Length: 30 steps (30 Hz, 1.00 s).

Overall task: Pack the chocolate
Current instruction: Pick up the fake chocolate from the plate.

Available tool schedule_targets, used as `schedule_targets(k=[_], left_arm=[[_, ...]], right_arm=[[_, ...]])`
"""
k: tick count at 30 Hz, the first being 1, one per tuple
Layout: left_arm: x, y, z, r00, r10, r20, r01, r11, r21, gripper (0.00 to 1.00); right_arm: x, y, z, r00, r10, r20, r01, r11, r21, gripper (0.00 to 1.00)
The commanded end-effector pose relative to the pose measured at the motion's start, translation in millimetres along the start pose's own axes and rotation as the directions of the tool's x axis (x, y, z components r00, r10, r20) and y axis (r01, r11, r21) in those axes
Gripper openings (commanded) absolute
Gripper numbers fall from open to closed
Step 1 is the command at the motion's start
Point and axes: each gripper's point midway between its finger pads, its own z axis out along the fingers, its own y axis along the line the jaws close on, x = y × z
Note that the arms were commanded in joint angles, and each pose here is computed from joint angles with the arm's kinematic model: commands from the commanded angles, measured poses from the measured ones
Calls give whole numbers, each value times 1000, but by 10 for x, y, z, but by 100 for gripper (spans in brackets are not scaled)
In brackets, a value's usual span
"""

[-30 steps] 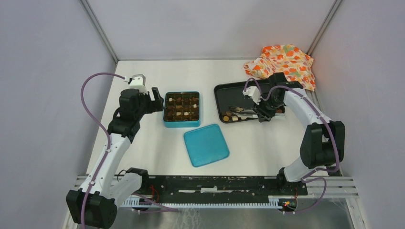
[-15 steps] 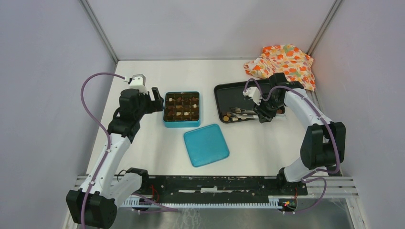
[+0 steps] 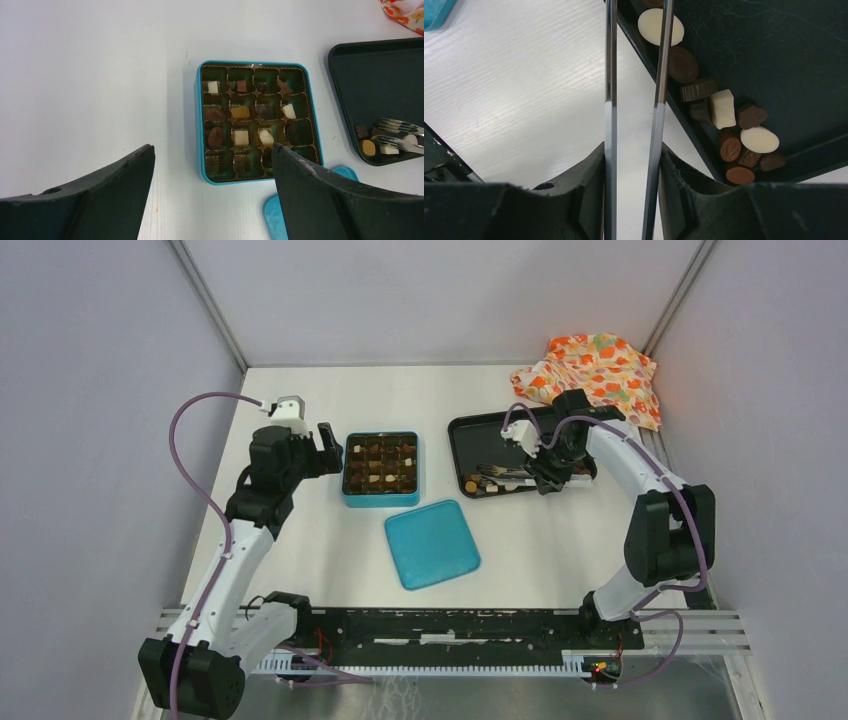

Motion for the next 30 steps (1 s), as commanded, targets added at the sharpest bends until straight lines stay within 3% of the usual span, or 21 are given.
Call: schedule_targets(k=[1, 11, 21, 30], left_arm=[[-87, -47, -11, 998, 49, 29, -50, 998, 30, 92], [-95, -55, -22, 998, 48, 33, -49, 998, 33, 92], [-92, -56, -25, 998, 48, 33, -49, 998, 33, 92], [-81, -50, -10, 998, 47, 28, -48, 998, 30, 92]], right_arm=[[-214, -162, -97, 999, -19, 37, 17, 998, 59, 41], [-290, -191, -199, 998, -22, 61, 16, 996, 92, 17], [-546, -258, -415, 988, -31, 152, 10, 990, 138, 15], [-1036, -71, -501, 945, -69, 319, 54, 997, 56, 15]])
